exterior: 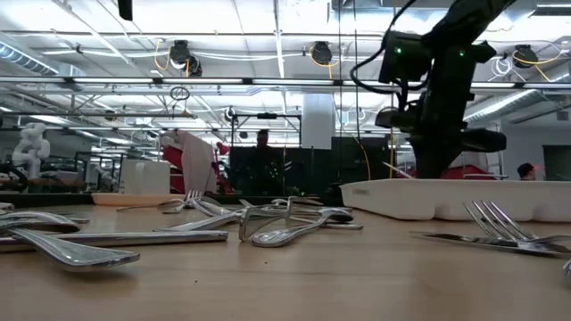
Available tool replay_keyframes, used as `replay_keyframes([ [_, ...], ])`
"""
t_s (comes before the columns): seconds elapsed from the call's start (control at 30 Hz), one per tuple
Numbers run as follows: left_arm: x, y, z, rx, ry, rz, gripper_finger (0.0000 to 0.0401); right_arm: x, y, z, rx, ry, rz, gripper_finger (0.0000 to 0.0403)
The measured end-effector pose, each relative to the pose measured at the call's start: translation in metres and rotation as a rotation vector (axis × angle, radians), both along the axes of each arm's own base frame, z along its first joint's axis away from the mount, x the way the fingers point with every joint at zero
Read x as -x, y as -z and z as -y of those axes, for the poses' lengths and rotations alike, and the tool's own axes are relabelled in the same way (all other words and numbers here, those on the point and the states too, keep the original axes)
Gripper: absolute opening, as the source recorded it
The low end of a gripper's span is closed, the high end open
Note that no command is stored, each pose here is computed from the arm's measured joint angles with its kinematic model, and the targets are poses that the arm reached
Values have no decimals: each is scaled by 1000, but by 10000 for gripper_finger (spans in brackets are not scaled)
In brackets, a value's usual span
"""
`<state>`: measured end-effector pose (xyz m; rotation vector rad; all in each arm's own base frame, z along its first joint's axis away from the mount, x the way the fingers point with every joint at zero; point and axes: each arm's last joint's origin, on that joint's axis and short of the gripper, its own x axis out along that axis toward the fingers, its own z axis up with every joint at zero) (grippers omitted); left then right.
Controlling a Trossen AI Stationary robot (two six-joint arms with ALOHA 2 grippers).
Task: Sort silverware
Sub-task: Put the silver knife into the white silverware tray
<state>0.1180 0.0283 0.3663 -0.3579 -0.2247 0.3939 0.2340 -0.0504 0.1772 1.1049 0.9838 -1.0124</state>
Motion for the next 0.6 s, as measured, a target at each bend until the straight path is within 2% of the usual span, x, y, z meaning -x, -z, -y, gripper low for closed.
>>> replay_keyframes([
  [0.3, 0, 0, -1, 3, -21, 0, 7, 5, 9, -1, -21, 20, -4, 0],
  [0.47, 0, 0, -1, 2, -22, -2, 7, 9, 13, -2, -100, 12, -23, 0],
  [0.6, 0, 0, -1, 3, -28, -2, 7, 11, 15, -1, -91, 18, -30, 0],
])
